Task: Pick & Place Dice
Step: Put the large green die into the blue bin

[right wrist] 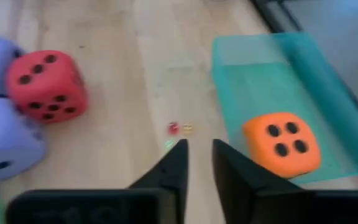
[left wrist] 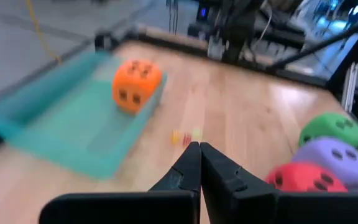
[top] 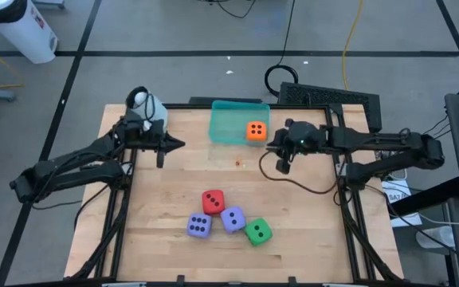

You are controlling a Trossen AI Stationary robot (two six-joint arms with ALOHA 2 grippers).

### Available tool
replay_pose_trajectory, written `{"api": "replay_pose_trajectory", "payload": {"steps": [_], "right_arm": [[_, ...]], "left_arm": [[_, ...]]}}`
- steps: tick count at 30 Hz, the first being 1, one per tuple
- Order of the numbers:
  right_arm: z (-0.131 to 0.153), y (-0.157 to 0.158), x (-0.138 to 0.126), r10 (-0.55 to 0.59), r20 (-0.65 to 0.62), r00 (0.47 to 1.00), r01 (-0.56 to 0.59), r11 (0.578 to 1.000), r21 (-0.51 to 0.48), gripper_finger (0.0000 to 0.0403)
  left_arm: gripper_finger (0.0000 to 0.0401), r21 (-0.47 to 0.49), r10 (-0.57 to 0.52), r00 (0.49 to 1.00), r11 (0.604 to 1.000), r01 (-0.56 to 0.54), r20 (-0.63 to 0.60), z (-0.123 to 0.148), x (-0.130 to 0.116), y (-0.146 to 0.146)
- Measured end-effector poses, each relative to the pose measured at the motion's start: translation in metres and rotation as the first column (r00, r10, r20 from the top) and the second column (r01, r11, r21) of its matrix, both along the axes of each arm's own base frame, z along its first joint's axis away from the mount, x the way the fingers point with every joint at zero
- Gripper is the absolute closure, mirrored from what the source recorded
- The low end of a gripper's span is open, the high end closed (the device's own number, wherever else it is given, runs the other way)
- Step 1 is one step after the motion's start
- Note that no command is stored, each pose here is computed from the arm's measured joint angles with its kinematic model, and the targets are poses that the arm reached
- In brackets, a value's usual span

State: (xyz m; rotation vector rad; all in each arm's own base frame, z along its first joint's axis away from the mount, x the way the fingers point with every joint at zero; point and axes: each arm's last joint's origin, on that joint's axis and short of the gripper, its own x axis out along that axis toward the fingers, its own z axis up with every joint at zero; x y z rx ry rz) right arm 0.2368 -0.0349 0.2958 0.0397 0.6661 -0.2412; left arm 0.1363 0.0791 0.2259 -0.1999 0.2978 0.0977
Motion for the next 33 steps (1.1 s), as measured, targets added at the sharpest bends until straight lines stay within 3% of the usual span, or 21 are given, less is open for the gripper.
{"api": "replay_pose_trajectory", "payload": {"steps": [7,13,16,22,26,30,33], "right_arm": [[0.006,0.051,0.019,0.187,-0.114,0.976,-0.183,0.982,0.044,0.0203],[-0.011,0.091,0.028,0.326,-0.187,0.927,-0.323,0.945,0.048,0.0084],[-0.02,0.108,0.033,0.378,-0.199,0.904,-0.375,0.926,0.053,0.0044],[-0.029,0.137,0.051,0.474,-0.097,0.875,-0.469,0.88,0.07,0.0019],[-0.037,0.146,0.058,0.543,-0.069,0.837,-0.528,0.835,0.155,0.0012],[-0.045,0.145,0.062,0.53,-0.076,0.845,-0.493,0.825,0.277,0.0004],[-0.053,0.149,0.065,0.532,-0.098,0.841,-0.483,0.82,0.306,0.0003]], "left_arm": [[0.0394,0.004,0.005,1.0,1.0,-0.005,0.004,0.001,0.0,0.0],[0.0394,-0.026,0.05,0.997,0.998,-0.049,0.05,0.005,0.001,0.002],[0.0394,-0.036,0.052,0.998,0.998,-0.05,0.047,0.005,0.001,0.002],[0.0393,-0.05,0.059,0.996,0.997,-0.056,0.067,0.007,0.002,0.002],[0.0393,-0.041,0.06,0.993,0.998,-0.057,0.098,0.01,0.003,0.002],[0.0393,-0.068,0.065,0.995,0.996,-0.06,0.078,0.008,0.002,0.002],[0.0393,-0.079,0.062,0.996,0.995,-0.057,0.059,0.006,0.002,0.001]]}}
